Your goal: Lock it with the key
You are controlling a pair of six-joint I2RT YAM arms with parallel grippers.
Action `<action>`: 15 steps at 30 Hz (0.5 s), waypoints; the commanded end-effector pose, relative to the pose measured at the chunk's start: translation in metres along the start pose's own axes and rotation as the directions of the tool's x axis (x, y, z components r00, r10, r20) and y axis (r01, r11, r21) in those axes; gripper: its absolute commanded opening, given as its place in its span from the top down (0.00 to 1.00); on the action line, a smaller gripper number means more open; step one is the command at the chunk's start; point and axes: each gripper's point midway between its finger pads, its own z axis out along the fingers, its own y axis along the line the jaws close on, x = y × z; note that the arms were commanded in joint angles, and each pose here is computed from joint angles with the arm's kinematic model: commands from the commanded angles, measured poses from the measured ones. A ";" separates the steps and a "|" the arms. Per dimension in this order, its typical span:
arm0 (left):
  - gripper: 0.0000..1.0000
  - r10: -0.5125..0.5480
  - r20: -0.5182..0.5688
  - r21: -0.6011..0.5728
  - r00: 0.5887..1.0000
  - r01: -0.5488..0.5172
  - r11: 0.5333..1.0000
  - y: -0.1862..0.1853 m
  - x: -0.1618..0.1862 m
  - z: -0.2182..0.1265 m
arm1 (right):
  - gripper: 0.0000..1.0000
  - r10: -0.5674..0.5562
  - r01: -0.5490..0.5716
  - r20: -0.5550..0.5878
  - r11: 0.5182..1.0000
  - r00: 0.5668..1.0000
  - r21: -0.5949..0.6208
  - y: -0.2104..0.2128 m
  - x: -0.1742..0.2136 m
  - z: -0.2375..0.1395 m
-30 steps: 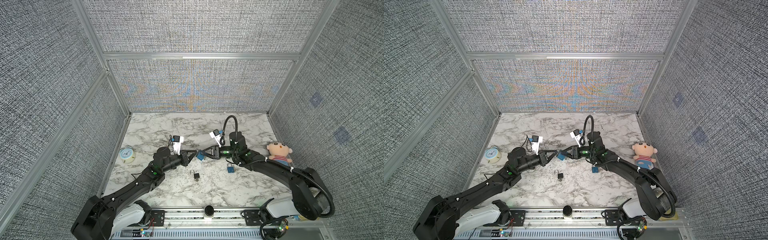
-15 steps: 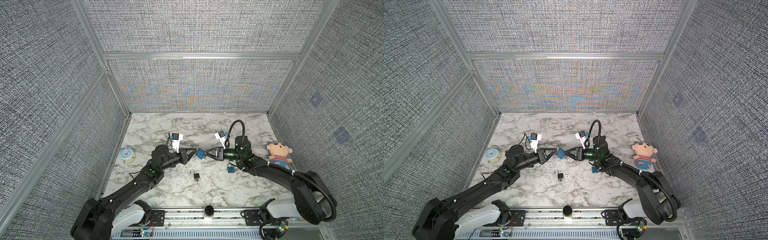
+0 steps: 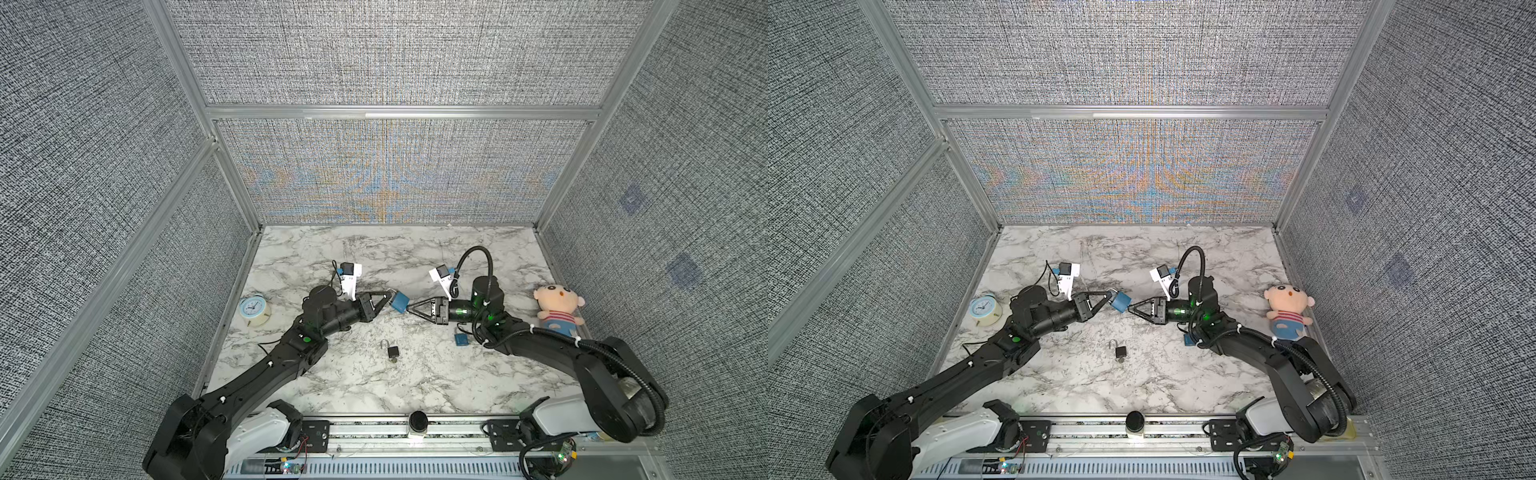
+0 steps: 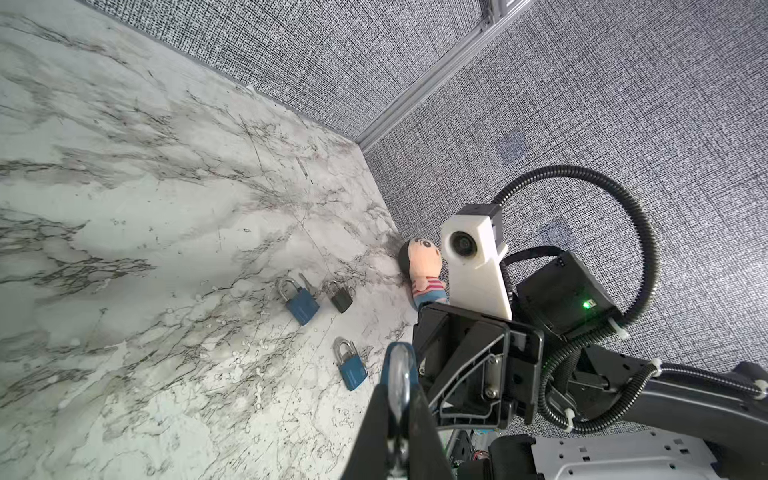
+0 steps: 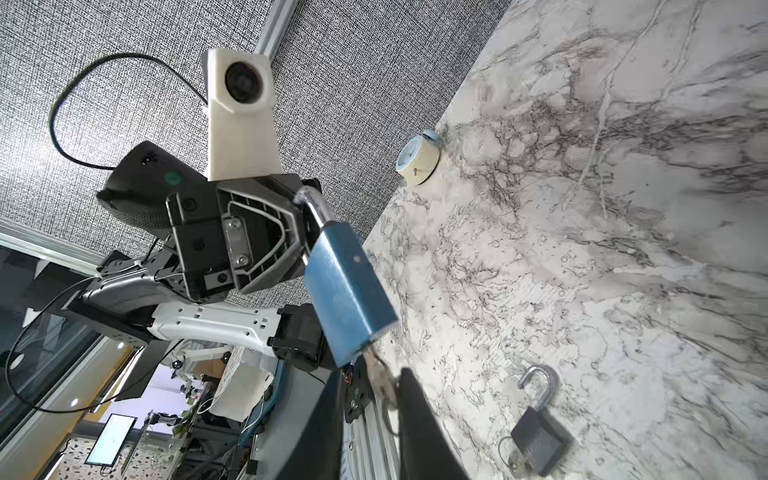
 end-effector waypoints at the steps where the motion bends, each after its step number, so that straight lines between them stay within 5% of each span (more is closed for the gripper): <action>1: 1.00 0.008 0.028 0.017 1.000 -0.008 1.000 -0.005 -0.008 0.000 | 0.84 -0.044 0.045 0.010 0.998 0.999 -0.048 0.013 -0.006 0.001; 8: 1.00 0.000 0.026 0.015 1.000 -0.001 1.000 -0.005 -0.008 0.001 | 1.00 -0.036 0.037 0.010 0.999 0.999 -0.036 0.008 -0.006 0.002; 15: 1.00 0.007 0.066 0.005 0.998 -0.007 1.000 -0.004 -0.018 -0.004 | 1.00 -0.022 0.022 0.016 1.000 1.000 -0.019 0.003 -0.005 -0.001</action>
